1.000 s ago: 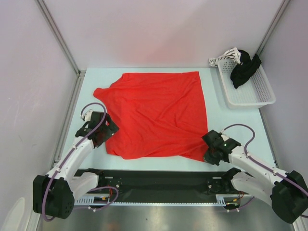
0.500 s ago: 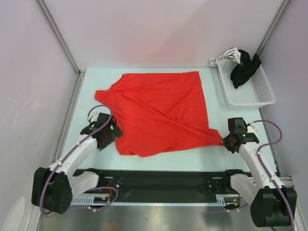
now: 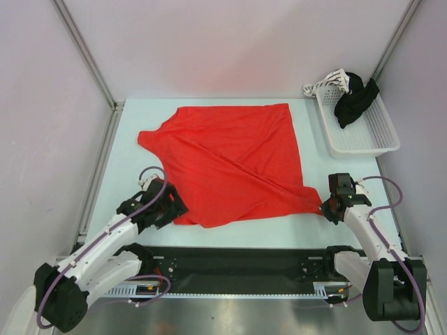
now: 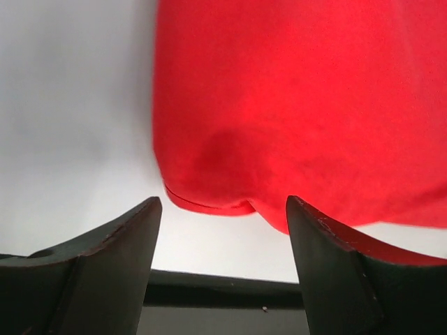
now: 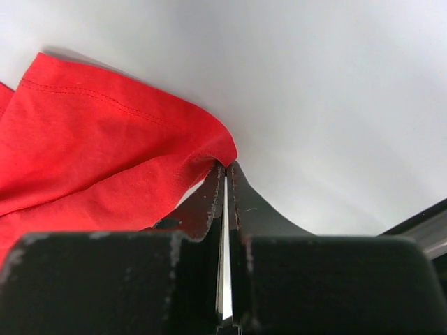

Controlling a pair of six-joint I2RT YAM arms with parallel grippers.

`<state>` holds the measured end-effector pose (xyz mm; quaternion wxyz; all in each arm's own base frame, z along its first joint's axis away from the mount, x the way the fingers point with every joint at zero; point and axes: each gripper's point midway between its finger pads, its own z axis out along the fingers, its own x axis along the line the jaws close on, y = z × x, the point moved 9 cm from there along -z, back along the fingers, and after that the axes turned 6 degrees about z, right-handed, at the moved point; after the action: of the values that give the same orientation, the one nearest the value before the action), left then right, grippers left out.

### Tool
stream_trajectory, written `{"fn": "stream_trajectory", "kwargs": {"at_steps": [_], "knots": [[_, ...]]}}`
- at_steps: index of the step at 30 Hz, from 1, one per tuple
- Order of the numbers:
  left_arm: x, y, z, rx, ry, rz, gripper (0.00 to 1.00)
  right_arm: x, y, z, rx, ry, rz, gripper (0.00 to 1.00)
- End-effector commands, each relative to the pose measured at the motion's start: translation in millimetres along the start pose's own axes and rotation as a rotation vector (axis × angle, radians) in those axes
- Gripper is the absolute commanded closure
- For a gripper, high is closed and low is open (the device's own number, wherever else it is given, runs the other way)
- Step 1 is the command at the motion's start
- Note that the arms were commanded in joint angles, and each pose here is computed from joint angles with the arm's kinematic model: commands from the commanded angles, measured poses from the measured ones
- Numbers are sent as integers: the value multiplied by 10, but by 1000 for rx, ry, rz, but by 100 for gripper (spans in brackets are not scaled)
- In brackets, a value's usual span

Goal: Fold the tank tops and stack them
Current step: Flatten the tank top out

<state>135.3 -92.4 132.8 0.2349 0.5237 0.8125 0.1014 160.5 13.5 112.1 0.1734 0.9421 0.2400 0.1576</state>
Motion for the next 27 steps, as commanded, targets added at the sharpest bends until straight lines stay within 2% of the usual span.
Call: {"fn": "stream_trajectory", "kwargs": {"at_steps": [1,6,9,20,24,27], "knots": [[-75,-95,-78,13,-92,-19,22,31,34,-3,-26,38,1,100],[-105,-215,0,65,-154,9,17,61,20,10,-9,61,0,100],[-136,-310,69,122,-201,-30,16,75,24,0,-5,72,-1,100],[-149,-245,261,-45,-225,-192,14,105,15,-4,4,99,11,100],[-214,-228,372,-129,-376,-314,21,90,-30,3,31,110,18,100],[-189,-215,408,-162,-371,-363,27,68,-37,-3,30,111,17,100]]}}
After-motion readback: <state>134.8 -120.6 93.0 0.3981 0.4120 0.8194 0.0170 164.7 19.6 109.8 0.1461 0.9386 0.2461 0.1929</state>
